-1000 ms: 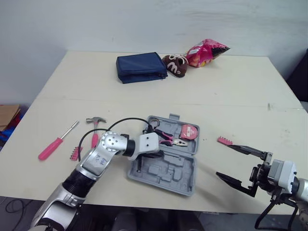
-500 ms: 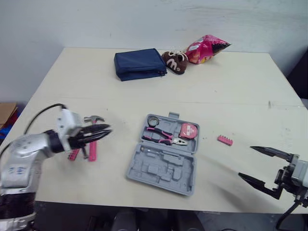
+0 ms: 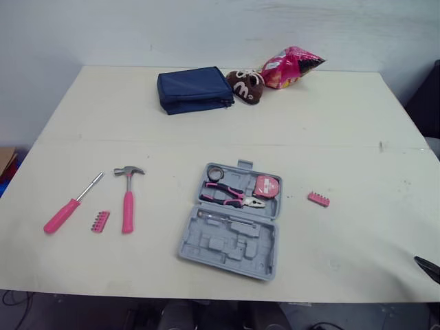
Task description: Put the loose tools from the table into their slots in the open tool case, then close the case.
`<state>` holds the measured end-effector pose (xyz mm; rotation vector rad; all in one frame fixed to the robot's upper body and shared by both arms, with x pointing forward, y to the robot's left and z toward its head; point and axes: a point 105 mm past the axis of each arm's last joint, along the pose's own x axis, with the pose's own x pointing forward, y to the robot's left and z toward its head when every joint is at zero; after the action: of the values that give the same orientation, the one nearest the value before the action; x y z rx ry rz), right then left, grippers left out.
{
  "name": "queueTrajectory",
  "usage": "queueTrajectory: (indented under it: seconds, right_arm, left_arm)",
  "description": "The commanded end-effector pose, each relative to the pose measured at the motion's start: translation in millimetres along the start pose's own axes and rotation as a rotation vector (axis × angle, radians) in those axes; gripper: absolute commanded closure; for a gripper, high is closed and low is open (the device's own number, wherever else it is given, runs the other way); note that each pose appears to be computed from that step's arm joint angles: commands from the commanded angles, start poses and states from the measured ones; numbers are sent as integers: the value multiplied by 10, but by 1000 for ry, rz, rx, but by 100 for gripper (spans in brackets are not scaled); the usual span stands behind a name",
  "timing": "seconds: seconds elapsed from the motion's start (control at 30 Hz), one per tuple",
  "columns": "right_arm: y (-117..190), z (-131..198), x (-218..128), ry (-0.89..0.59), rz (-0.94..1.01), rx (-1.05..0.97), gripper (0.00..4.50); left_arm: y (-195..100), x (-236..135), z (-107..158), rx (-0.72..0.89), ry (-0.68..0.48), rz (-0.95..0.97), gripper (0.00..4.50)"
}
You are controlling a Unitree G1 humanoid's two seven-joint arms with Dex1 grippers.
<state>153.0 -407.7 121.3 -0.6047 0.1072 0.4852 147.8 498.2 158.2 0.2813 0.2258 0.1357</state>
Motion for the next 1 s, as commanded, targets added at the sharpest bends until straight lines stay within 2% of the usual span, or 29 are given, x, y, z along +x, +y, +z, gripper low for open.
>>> queueTrajectory:
  seconds: [0.03, 0.33, 0.5, 0.67, 0.77, 0.83, 0.93, 1.0]
  right_arm:
    - [-76, 8, -76, 5, -10, -34, 0]
    - [-53, -41, 19, -19, 36, -13, 0]
    - [43, 82, 251, -127, 112, -11, 0]
    - [182, 422, 580, -313, 194, -4, 0]
    - [355, 742, 828, -439, 274, -11, 0]
    - [441, 915, 945, -496, 310, -15, 0]
    - [542, 1148, 1095, -565, 359, -23, 0]
    - [603, 1242, 1150, -588, 393, -30, 0]
  left_arm:
    - [183, -176, -60, 6, 6, 100, 3]
    - [13, -85, -67, -36, -42, 45, 3]
    - [-312, 83, 123, 0, -96, -80, 3]
    - [-835, 246, 465, -23, -195, -219, 3]
    - [-1297, 339, 561, -67, -162, -324, 3]
    - [-1522, 396, 673, -118, -191, -334, 3]
    - [-1866, 481, 657, -121, -118, -334, 3]
    - [-1971, 526, 652, -131, -70, -299, 3]
